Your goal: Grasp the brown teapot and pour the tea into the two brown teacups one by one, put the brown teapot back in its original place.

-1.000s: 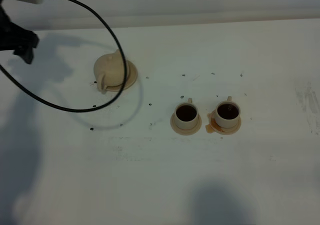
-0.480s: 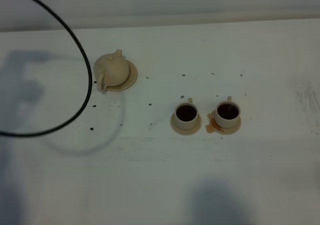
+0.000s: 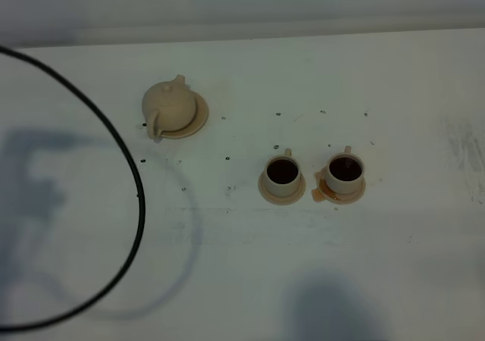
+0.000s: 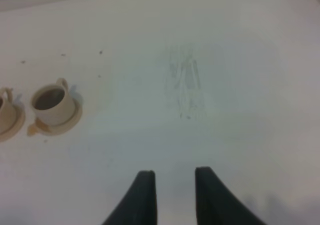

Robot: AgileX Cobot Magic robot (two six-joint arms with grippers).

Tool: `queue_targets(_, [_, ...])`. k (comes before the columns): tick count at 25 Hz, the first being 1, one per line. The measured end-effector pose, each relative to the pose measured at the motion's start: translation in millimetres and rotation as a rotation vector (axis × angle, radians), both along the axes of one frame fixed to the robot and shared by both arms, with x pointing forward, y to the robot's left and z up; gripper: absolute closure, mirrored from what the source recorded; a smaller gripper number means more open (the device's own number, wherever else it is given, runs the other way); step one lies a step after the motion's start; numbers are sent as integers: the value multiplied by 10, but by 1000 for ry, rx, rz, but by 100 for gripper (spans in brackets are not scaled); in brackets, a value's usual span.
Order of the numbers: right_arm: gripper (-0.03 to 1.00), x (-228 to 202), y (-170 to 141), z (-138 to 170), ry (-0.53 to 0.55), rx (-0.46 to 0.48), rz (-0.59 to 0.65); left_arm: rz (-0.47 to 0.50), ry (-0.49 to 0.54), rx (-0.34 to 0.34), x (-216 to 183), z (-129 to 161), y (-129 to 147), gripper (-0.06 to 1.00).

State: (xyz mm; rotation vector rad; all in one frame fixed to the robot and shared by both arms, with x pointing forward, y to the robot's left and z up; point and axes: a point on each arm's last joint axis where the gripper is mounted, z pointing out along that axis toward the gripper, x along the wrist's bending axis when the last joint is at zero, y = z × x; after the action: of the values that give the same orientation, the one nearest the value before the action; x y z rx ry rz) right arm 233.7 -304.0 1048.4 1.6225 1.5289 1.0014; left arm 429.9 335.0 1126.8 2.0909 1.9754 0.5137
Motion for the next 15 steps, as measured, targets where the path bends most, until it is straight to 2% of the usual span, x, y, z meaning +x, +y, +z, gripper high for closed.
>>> queue_targets(4, [75,0,0,0,0,0,0,-7,18,-23,-383,-30,-85,87])
queue_targets(13, [75,0,0,0,0,0,0,73,-114,-31,-1091,-184,-196,87])
queue_targets(15, [75,0,0,0,0,0,0,89,-127,-59,-1191,-265,-230,87])
